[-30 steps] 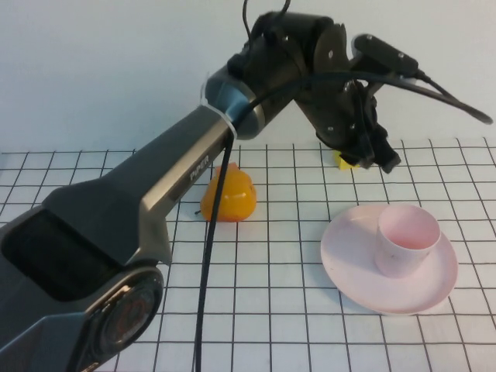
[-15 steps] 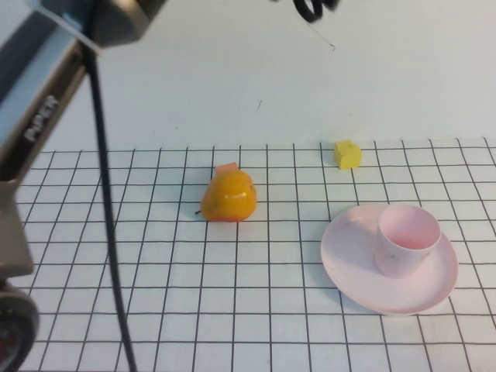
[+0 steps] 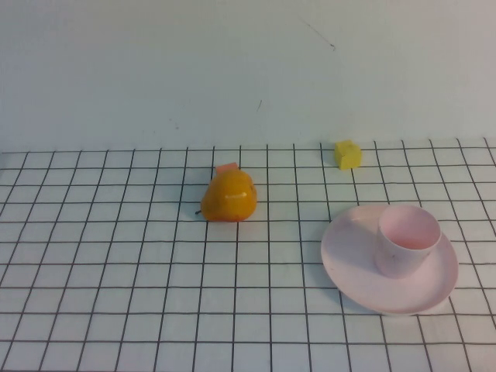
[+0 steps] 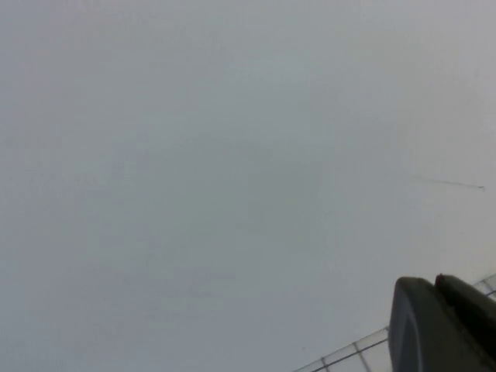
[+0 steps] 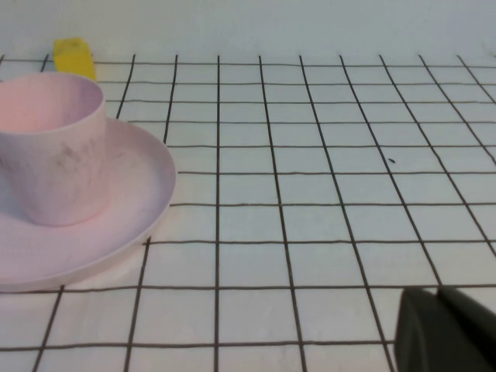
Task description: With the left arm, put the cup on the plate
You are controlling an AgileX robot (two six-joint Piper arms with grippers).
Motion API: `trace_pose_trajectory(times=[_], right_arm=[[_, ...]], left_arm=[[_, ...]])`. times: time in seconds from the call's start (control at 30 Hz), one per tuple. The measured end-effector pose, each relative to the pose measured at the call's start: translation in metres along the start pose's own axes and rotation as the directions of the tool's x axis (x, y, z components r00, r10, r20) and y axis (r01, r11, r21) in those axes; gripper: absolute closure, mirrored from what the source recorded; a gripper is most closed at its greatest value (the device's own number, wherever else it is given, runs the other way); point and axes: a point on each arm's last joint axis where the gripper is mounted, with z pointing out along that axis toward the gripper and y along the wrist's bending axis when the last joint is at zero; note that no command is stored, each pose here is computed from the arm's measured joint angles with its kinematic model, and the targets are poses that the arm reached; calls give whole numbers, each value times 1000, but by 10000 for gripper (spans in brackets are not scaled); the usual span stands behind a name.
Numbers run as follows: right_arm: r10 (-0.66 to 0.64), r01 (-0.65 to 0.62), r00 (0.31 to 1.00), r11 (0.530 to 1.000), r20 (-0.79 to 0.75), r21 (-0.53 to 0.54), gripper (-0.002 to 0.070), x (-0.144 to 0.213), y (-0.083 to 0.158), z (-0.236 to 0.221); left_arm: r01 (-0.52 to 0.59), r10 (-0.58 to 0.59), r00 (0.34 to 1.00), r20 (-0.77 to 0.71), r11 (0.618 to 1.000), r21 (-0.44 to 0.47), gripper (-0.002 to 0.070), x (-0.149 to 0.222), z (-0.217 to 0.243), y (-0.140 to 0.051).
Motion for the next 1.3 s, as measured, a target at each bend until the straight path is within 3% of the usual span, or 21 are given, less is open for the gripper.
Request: trace_pose_trajectory(times=[0.27, 0.57, 0.73, 1.1, 1.3], right_arm=[[0, 0, 1000, 1000, 0, 0, 678, 0, 0, 0], [0, 0, 1000, 1000, 0, 0, 678, 0, 0, 0], [0, 0, 1000, 1000, 0, 0, 678, 0, 0, 0], [0, 0, 1000, 1000, 0, 0, 678, 0, 0, 0], [0, 0, 1000, 1000, 0, 0, 678, 0, 0, 0]], left_arm=[[-52, 51, 997, -59, 998, -17, 676, 33, -27, 14], [101, -102, 995, 3, 989, 113, 676, 98, -69, 18], [152, -140, 986, -90, 978, 142, 676, 142, -87, 21], [354, -264, 874, -408, 921, 162, 676, 194, -84, 1], [412, -340, 894, -291, 880, 237, 676, 241, -75, -7]])
